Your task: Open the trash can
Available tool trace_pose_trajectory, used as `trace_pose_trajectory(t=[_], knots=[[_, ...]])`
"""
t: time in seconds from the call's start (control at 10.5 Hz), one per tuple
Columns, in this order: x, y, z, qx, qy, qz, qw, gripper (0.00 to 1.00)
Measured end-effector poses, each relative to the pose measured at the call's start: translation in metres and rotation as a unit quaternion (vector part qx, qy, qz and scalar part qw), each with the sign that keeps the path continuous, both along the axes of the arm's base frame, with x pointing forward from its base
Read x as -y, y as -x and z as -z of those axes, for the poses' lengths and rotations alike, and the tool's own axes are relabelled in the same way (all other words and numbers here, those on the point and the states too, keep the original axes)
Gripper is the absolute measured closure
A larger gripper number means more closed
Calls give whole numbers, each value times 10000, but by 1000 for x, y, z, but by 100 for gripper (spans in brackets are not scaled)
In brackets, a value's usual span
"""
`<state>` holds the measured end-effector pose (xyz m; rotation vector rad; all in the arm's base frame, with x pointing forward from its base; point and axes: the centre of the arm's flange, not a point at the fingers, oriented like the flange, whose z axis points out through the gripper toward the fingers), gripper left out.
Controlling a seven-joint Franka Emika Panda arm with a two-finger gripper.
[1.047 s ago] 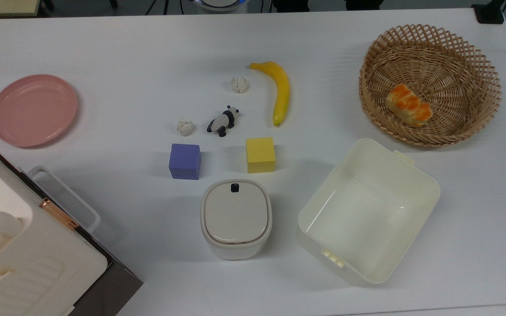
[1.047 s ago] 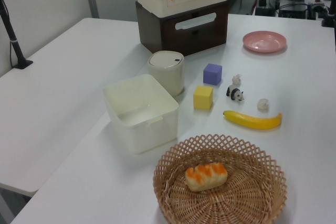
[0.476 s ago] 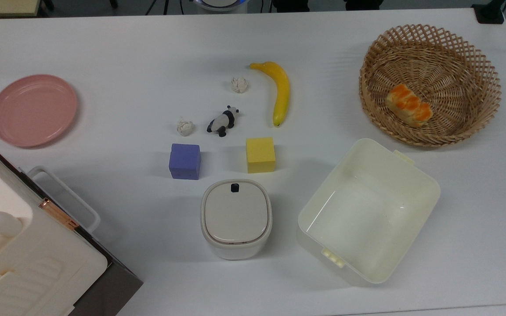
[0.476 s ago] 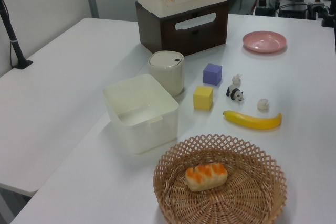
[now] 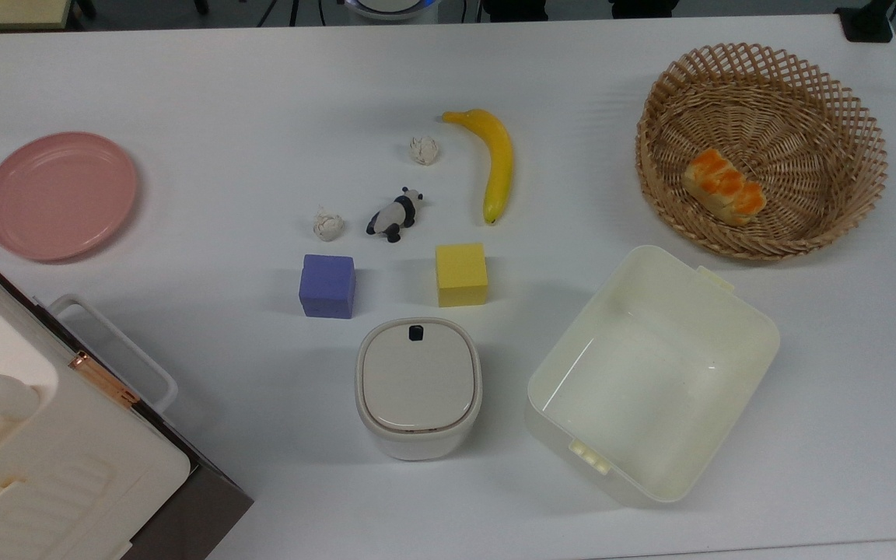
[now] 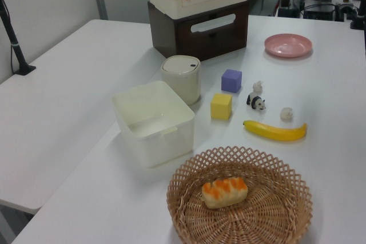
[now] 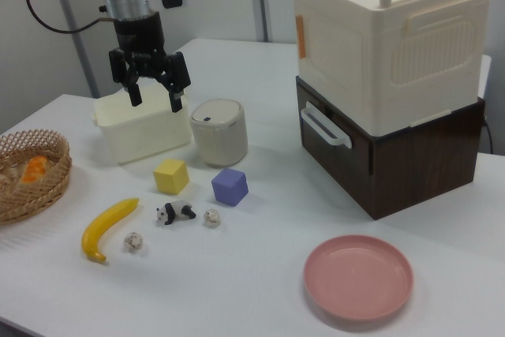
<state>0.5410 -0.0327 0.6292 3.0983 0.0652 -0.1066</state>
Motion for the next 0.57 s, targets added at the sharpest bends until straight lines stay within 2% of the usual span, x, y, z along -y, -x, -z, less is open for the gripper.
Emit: trace_pose_trajectory(t=[0.57], knots=[[-10, -2, 3, -24, -1, -91, 10000, 0]])
